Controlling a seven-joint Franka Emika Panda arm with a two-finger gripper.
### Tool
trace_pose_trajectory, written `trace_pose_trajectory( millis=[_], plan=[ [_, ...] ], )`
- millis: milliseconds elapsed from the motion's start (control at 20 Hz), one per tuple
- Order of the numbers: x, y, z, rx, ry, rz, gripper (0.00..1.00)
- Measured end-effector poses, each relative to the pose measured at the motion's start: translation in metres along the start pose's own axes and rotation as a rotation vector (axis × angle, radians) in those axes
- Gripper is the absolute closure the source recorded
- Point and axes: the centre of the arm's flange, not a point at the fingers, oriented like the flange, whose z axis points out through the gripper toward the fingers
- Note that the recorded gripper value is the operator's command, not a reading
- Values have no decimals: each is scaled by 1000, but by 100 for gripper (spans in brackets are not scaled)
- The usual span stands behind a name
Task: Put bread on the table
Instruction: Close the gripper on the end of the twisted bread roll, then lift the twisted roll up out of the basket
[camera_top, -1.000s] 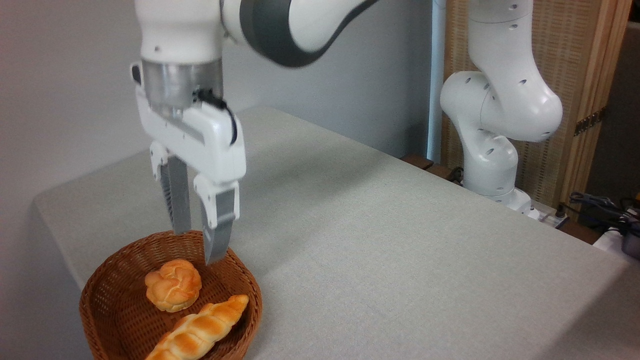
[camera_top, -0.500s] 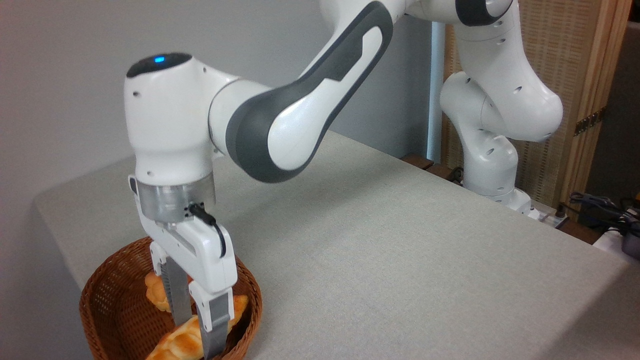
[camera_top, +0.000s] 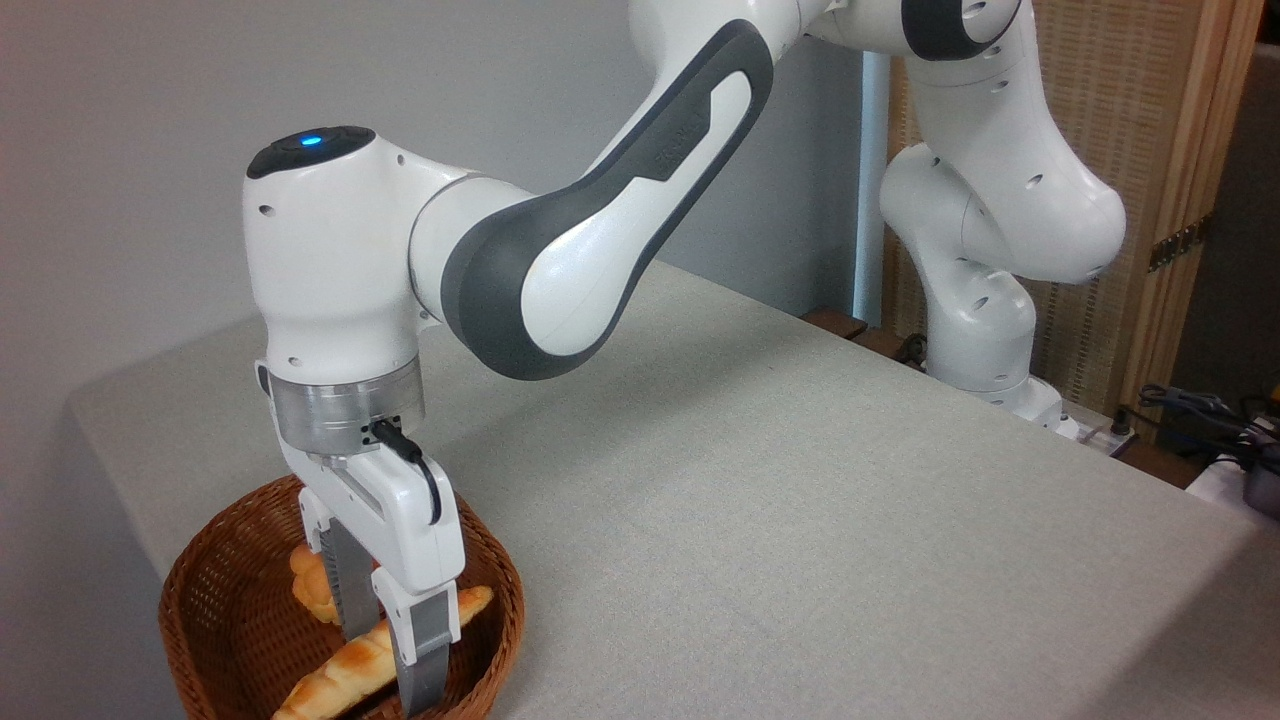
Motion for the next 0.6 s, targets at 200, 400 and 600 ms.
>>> trace_pose_trajectory(
  millis=[200,400,600],
  plan=[
    [1,1,0,0,0,2,63],
    [1,1,1,-1,0,2,76],
    [1,1,-1,1,2,2,97]
  ],
)
